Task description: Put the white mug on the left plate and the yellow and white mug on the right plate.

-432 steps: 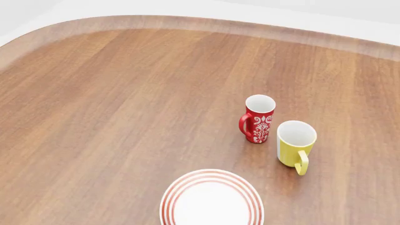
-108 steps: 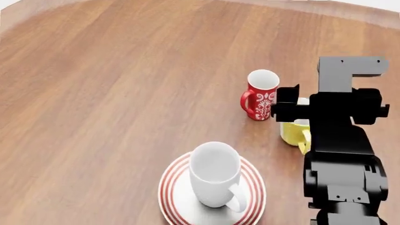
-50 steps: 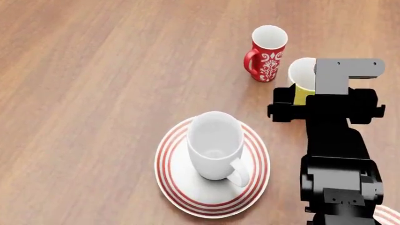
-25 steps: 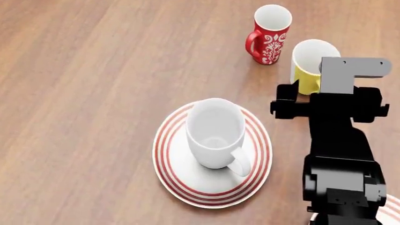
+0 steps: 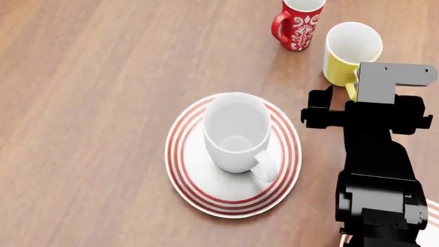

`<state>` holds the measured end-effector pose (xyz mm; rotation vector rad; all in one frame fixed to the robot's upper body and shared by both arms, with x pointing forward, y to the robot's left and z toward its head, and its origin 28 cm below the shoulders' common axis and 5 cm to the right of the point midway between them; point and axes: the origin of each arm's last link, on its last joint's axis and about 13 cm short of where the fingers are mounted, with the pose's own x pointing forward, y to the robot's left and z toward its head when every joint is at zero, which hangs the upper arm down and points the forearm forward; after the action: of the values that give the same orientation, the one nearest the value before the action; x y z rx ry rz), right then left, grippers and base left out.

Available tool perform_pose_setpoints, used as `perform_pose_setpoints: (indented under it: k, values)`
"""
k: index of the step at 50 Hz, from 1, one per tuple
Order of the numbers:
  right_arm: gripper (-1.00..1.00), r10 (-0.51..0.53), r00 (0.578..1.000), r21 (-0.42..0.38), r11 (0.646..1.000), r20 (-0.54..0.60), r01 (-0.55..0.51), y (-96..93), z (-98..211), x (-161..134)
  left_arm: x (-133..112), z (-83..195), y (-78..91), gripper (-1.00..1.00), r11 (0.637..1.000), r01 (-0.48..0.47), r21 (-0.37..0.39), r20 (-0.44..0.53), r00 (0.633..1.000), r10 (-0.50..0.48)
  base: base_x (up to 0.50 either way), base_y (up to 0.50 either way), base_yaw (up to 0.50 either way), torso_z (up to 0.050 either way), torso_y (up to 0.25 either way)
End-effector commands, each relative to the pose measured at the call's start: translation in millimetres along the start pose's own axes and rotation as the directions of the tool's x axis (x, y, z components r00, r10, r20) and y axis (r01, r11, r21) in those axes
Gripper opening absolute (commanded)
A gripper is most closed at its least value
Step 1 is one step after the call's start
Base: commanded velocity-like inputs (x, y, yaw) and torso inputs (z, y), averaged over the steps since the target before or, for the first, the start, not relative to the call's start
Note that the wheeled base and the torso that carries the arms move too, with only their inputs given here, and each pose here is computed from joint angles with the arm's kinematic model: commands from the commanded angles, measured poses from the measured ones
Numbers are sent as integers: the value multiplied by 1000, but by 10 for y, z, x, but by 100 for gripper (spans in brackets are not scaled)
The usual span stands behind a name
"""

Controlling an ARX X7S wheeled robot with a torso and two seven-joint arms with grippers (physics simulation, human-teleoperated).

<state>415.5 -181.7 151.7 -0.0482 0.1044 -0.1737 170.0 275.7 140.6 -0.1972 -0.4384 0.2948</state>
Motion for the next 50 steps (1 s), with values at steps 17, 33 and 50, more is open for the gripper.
perform_pose_setpoints:
  k: [17, 33, 50]
  values:
    - [100, -7, 999, 33, 999, 44, 6, -20, 55, 13, 10, 1, 9, 100, 1000, -18, 1, 3, 1000, 18, 0, 0, 0, 0, 0]
    - [100, -12, 994, 71, 997, 107, 4, -38, 129, 28, -7, -1, 1, 100, 1000, 5, 2, 12, 1000, -5, 0, 0, 0, 0, -28]
    - [-100, -1, 995, 76, 997, 100, -6, -17, 79, 20, -1, 3, 10, 100, 1000, -16, -14, 4, 1000, 16, 0, 0, 0, 1, -65]
